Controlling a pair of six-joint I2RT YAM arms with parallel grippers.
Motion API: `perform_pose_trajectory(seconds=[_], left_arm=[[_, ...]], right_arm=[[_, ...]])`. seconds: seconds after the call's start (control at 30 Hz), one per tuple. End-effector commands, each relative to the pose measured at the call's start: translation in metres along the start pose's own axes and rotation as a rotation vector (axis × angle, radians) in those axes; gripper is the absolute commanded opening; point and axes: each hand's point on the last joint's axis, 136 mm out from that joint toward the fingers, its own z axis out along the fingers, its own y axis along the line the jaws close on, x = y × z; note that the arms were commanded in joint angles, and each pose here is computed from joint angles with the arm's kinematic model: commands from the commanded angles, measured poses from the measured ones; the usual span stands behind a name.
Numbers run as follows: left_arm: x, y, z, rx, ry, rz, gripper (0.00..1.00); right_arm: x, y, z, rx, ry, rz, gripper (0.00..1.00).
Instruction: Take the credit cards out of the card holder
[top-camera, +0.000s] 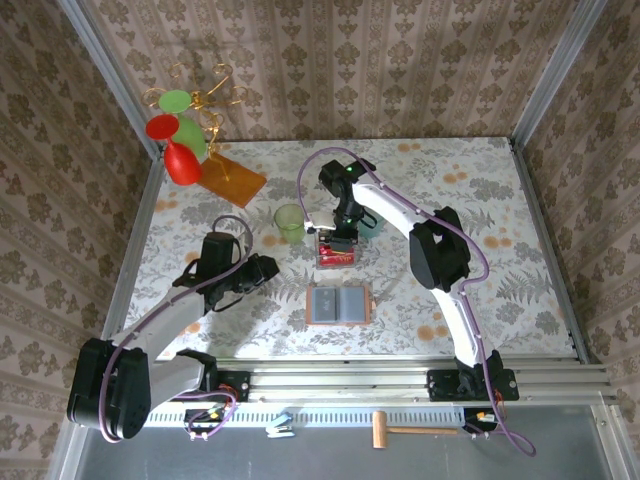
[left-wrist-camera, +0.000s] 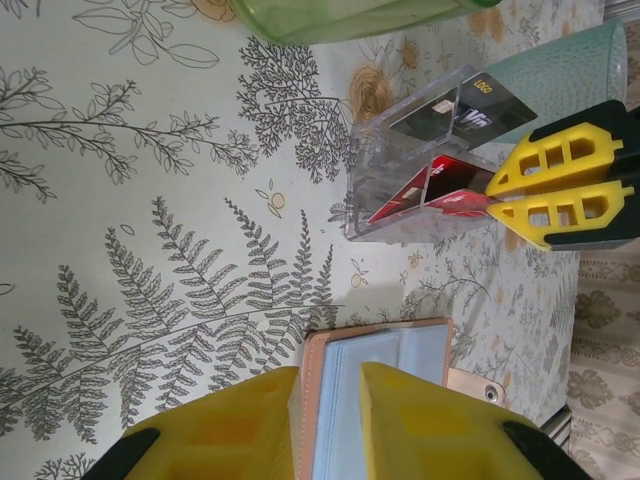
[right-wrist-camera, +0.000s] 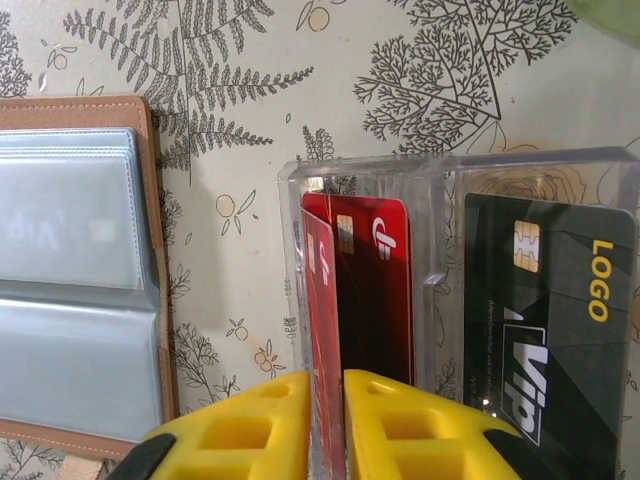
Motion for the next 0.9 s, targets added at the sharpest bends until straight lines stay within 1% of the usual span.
perform_pose_trajectory(seconds=[0.0, 0.17, 0.43, 0.5, 0.53, 0.63, 0.77, 0.87], left_arm=[[0.0, -0.004, 0.002, 0.022, 0.012, 0.009, 0.23], [0.002, -0.009, 0.005, 0.03, 0.019, 0.016, 0.23], [0.016, -0.016, 0.016, 0.031, 0.053, 0.038, 0.23], [0.018, -0.015, 0.019, 0.026, 0.054, 0.038, 0.23], [0.025, -0.019, 0.023, 0.032, 0.073, 0.052, 0.22], [0.033, -0.023, 0.029, 0.035, 0.092, 0.057, 0.22], [0.044, -0.024, 0.036, 0.028, 0.115, 0.069, 0.22], [0.054, -0.022, 0.041, 0.02, 0.133, 0.067, 0.21]], right_arm=[[-0.006, -0.001, -0.027, 0.06, -0.039, 0.023, 0.19], [-0.01, 0.001, -0.042, 0.119, -0.086, 0.057, 0.21], [-0.018, 0.008, -0.059, 0.262, -0.221, 0.151, 0.23], [-0.022, 0.012, -0.063, 0.29, -0.262, 0.207, 0.23], [-0.023, 0.014, -0.065, 0.301, -0.281, 0.244, 0.23], [-0.025, 0.025, -0.062, 0.304, -0.315, 0.353, 0.23], [-0.027, 0.042, -0.053, 0.3, -0.348, 0.491, 0.23], [-0.033, 0.056, -0.049, 0.273, -0.402, 0.626, 0.24]])
